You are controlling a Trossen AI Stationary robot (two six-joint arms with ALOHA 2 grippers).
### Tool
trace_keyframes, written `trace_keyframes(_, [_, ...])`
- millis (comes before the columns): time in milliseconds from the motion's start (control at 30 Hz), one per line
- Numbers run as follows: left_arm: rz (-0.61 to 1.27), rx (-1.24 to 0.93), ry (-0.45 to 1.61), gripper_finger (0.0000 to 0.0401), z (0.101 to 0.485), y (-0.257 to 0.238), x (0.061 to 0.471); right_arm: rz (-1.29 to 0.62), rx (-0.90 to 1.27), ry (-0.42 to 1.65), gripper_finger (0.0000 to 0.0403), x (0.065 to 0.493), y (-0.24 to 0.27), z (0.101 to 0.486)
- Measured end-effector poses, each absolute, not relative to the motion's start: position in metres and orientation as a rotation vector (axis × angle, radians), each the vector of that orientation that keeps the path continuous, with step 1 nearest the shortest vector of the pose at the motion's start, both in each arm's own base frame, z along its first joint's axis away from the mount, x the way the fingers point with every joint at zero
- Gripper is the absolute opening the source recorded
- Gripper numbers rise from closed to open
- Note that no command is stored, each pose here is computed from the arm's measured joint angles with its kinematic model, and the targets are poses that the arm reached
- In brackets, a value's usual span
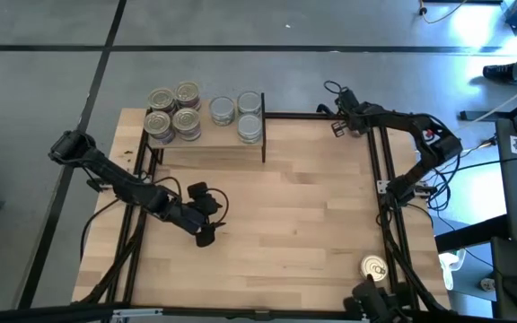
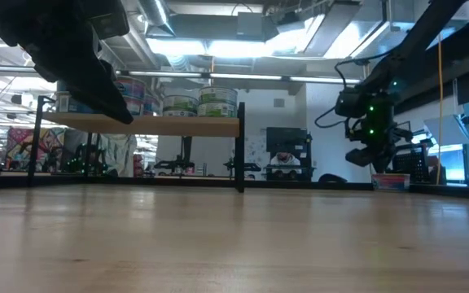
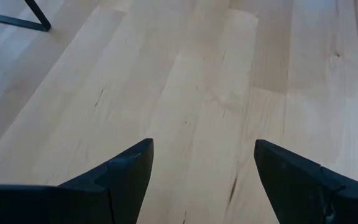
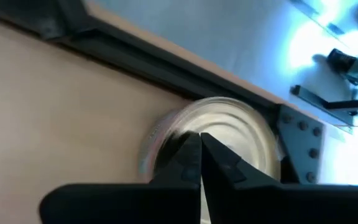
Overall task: Stack canned seafood by type on shelf
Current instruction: Put the blue tuna can on the shelf
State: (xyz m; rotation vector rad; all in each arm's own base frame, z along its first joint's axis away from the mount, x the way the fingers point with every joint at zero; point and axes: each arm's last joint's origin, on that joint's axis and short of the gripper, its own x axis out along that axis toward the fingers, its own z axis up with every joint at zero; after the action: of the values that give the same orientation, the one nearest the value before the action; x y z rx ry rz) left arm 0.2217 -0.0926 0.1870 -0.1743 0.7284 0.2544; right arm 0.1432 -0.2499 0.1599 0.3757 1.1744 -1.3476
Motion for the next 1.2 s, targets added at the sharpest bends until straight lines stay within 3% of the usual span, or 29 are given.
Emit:
trace_keyframes(300, [0.254, -0.174, 0.728, 0.0276, 0.187, -0.093, 0.222, -1.208, 0.365, 1.188, 0.0004, 0.149, -0.249, 0.159])
trace_keyframes(533, [0.255, -0.174, 0.728, 0.0276, 0.187, -0.092, 0.222, -1.023, 0.347, 1.176, 0.0006, 0.178, -0.228, 0.159])
trace_keyframes(1200, [0.255, -0.174, 0.728, 0.0276, 0.187, -0.092, 0.222, -0.525, 0.201, 1.193, 0.0007, 0.276, -0.055, 0.154])
